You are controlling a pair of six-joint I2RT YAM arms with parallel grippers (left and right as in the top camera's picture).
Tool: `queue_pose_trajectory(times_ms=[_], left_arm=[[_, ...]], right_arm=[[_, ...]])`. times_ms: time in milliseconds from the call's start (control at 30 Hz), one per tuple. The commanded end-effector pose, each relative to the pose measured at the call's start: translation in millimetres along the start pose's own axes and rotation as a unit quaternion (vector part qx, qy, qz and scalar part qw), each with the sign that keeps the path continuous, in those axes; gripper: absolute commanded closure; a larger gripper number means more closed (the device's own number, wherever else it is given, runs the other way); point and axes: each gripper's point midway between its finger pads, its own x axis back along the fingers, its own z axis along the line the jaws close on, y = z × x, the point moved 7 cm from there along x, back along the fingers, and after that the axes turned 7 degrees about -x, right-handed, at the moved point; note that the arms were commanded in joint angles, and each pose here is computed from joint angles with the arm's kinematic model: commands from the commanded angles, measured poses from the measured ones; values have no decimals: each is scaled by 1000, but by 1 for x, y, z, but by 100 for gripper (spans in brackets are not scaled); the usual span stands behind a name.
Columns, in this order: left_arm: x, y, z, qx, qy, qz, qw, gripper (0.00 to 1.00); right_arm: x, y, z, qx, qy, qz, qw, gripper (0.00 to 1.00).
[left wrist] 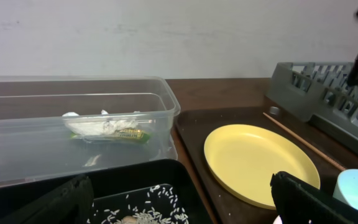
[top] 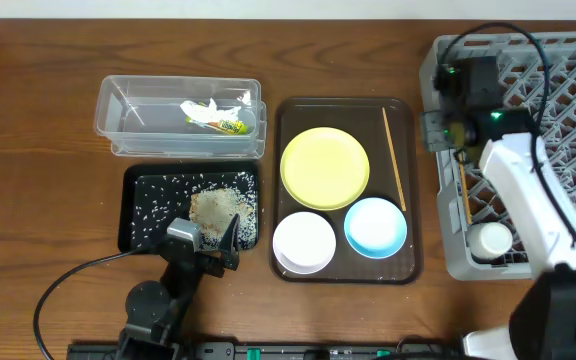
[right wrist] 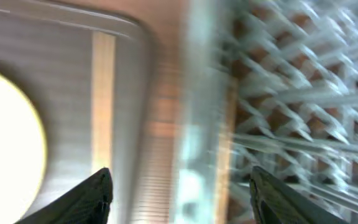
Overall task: Sort waste into correct bins and load items into the dishwasher rack
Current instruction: 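Lift chopsticks with right gripper and drop into dish rack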
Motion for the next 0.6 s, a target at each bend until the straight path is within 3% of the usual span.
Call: queue_pose_trajectory(times_ms=[0, 133, 167, 267, 433, 567], left_arm=[[0, -5, 1, -6, 2, 6, 1000, 7], [0, -5, 1, -6, 2, 6, 1000, 7], [0, -5, 1, -6, 2, 6, 1000, 7], [0, -5, 1, -6, 2, 6, 1000, 7], [0, -5, 1, -6, 2, 6, 1000, 7], [0, -5, 1, -6, 2, 6, 1000, 7]], right_arm=[[15, 5, 36, -9, 68, -15, 998, 32], [-11, -3, 58, -3, 74, 13, 997, 42], [-23, -7, 60, -5, 67, 28, 997, 48], [-51, -16, 58, -22, 36, 57, 997, 53], [-91, -33, 61, -19, 26, 102, 994, 50], [-111, -46, 62, -15, 19, 131, 991, 62]])
